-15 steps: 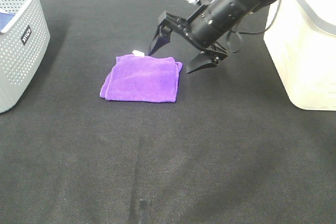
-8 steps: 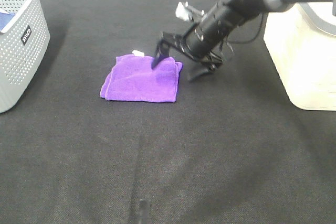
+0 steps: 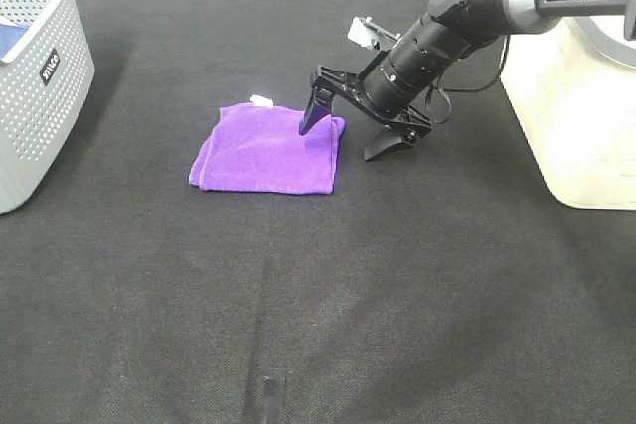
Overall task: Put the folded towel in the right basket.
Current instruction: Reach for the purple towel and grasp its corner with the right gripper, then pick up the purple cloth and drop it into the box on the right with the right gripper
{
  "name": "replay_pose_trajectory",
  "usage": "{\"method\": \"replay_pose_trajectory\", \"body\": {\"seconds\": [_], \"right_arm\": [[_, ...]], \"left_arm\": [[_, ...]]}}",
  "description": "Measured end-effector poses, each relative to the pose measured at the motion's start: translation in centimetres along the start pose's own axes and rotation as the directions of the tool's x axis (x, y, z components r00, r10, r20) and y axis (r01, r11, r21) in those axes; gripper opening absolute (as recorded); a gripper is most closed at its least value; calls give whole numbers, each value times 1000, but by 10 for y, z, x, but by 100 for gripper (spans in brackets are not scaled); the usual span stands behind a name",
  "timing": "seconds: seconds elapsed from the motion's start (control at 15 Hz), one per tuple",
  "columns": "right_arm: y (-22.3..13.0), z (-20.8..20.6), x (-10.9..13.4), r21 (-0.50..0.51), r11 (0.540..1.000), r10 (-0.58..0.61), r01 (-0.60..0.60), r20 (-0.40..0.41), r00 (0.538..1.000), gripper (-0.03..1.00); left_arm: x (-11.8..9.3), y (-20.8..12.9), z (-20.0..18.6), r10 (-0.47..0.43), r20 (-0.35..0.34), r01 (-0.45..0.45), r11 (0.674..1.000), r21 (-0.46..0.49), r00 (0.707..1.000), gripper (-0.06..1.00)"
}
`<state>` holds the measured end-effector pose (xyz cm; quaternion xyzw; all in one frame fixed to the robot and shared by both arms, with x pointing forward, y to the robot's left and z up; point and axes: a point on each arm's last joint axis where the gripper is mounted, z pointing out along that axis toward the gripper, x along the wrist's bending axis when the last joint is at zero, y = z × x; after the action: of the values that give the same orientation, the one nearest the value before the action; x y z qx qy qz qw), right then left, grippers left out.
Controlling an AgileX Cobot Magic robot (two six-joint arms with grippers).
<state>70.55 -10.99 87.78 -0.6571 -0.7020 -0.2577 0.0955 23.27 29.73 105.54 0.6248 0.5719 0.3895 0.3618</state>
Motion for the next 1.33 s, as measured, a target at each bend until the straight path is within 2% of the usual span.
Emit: {"method": "replay_pose_trajectory", "body": {"seconds": [0.27,0.47,0.6,0.8,0.87,0.93,1.07,1.13,1.33], "right_arm": [[-1,19,4,-8,999,37,-38,-100,994,91],[-11,42,30,-33,999,8,-13,-167,986,81],[-18,52,38,-26,1000,-13,9,-169,986,59],[-18,55,29,-17,1000,-20,18,-146,989,15],[-17,54,27,-14,1000,-30,28,-139,990,6],[-15,48,30,-12,997,-71,71,-128,989,5],[-7,15,45,40,971,-230,234,-86,969,5],[3,-12,58,24,959,-280,282,-80,957,5],[38,-129,95,-166,903,-408,395,-50,912,5]], "left_arm": [[0,0,0,0,0,0,1000,0,1000,99],[0,0,0,0,0,0,1000,0,1000,99],[0,0,0,0,0,0,1000,0,1000,99],[0,0,0,-1,0,1,1000,0,1000,99],[0,0,0,-1,0,1,1000,0,1000,99],[0,0,0,-1,0,1,1000,0,1000,99],[0,0,0,-1,0,1,1000,0,1000,99],[0,0,0,-1,0,1,1000,0,1000,99],[0,0,0,-1,0,1,1000,0,1000,99]]}}
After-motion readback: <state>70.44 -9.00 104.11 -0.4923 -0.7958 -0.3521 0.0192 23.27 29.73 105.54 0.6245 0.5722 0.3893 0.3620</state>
